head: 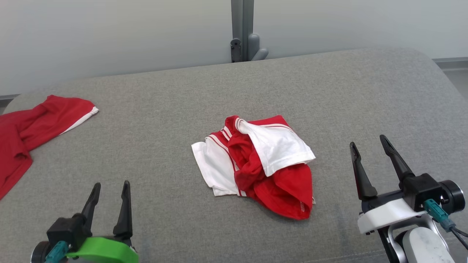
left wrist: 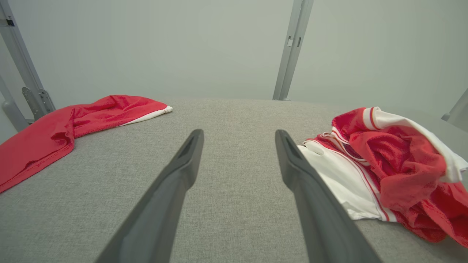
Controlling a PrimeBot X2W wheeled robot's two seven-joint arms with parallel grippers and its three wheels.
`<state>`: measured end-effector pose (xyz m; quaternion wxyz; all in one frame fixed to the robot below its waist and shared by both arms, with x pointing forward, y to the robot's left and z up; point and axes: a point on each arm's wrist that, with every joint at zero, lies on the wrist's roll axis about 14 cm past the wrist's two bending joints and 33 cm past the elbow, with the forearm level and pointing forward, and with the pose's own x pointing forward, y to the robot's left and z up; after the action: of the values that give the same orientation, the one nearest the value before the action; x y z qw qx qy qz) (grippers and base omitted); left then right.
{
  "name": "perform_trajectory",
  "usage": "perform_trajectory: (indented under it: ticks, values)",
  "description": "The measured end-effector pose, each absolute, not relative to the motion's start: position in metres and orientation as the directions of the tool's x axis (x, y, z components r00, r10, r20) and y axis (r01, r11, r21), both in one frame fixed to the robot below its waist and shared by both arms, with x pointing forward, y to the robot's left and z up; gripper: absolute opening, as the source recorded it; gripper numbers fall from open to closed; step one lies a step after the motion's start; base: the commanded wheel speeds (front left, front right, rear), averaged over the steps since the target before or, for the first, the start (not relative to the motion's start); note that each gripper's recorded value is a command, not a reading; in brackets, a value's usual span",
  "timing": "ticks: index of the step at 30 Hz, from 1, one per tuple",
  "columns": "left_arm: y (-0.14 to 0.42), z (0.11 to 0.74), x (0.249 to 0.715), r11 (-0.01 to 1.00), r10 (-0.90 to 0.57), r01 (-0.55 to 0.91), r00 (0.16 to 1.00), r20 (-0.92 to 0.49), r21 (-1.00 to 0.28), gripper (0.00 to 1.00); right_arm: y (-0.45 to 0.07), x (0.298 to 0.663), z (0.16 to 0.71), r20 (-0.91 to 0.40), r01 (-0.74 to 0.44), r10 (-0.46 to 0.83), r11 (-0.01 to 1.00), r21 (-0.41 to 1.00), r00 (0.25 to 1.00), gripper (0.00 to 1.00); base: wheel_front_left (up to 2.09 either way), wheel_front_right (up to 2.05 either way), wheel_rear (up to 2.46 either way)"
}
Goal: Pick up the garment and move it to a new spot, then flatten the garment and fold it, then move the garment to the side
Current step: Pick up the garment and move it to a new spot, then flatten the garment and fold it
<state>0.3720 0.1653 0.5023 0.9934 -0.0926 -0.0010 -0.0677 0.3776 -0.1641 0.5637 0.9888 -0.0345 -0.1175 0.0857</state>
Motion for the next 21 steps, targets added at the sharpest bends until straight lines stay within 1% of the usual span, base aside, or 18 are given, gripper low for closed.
perform_trajectory:
  ticks: [5, 9, 14, 21]
  values:
    - [0.190, 0.481, 0.344, 0.983, -0.073, 0.065, 0.996, -0.041, -0.173, 1.00, -0.162, 0.378, 0.551, 0.190, -0.168, 0.179, 0.983, -0.073, 0.965, 1.00, 0.00, 0.00, 0.00]
    - [0.195, 0.481, 0.336, 0.985, -0.067, 0.060, 0.997, -0.036, -0.165, 1.00, -0.165, 0.376, 0.538, 0.154, -0.156, 0.161, 0.987, -0.048, 0.975, 1.00, 0.00, 0.00, 0.00]
    - [0.195, 0.479, 0.331, 0.982, -0.057, 0.050, 0.998, -0.030, -0.180, 1.00, -0.168, 0.369, 0.514, 0.083, -0.141, 0.144, 0.989, -0.034, 0.986, 1.00, 0.00, 0.00, 0.00]
    - [0.195, 0.477, 0.331, 0.981, -0.049, 0.043, 0.998, -0.027, -0.189, 1.00, -0.166, 0.366, 0.507, 0.064, -0.140, 0.142, 0.990, -0.025, 0.988, 1.00, 0.00, 0.00, 0.00]
